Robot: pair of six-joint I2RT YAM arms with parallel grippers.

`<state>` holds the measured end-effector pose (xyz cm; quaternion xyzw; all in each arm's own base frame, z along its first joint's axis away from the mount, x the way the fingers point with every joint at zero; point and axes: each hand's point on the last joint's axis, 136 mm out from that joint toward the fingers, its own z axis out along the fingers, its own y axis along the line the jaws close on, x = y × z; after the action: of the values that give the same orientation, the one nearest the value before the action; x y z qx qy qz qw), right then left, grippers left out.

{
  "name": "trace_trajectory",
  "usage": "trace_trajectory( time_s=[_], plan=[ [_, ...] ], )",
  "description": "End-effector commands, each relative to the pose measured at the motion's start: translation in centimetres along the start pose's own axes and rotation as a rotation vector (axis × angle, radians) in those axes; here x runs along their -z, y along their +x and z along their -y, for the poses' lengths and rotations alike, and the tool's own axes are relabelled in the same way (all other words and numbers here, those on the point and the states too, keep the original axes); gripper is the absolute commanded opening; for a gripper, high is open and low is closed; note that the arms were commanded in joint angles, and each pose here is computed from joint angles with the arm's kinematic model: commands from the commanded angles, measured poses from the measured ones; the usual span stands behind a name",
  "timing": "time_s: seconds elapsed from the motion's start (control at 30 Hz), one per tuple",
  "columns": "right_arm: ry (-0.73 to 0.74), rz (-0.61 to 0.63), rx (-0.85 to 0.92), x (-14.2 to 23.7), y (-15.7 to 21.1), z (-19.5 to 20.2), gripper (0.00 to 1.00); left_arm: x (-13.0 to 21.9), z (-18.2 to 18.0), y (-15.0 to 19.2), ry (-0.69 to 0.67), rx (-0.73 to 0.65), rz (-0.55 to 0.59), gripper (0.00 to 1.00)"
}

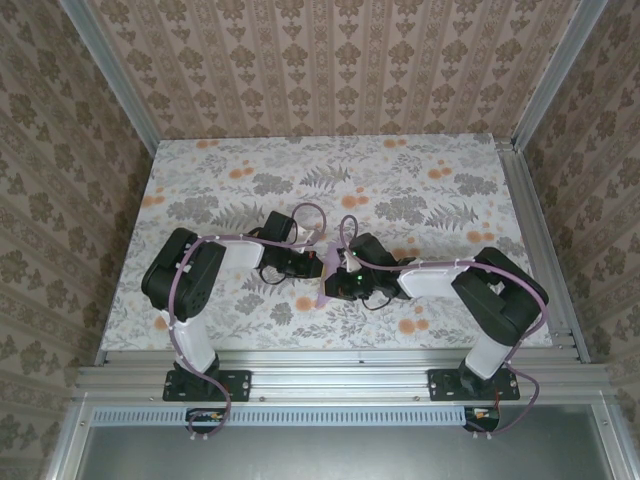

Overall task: Fold a paper plane with a square sheet of paper (pick it up from the middle)
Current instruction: Fourth fold the wing at the center of the table.

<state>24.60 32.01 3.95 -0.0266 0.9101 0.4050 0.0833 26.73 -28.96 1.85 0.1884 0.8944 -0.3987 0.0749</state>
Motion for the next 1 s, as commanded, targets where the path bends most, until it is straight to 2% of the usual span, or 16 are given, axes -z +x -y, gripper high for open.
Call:
trace_trajectory(
  time_s=[0.0,0.23,0.97],
  plan=[
    [-0.013,0.005,-0.008,-0.8,-0.7,-0.5,0.14,-1.6,-4.8,4.4,-0.152,0.080,-0.120,0.00],
    [-0.026,-0.042,-0.007,-2.0,0.3,-0.8,0.15,-1.6,-5.0,4.7,-0.155,0.087,-0.124,0.00],
    [-0.035,-0.081,0.012,-3.1,1.5,-1.7,0.15,-2.0,-5.7,5.3,-0.158,0.102,-0.137,0.00]
  ],
)
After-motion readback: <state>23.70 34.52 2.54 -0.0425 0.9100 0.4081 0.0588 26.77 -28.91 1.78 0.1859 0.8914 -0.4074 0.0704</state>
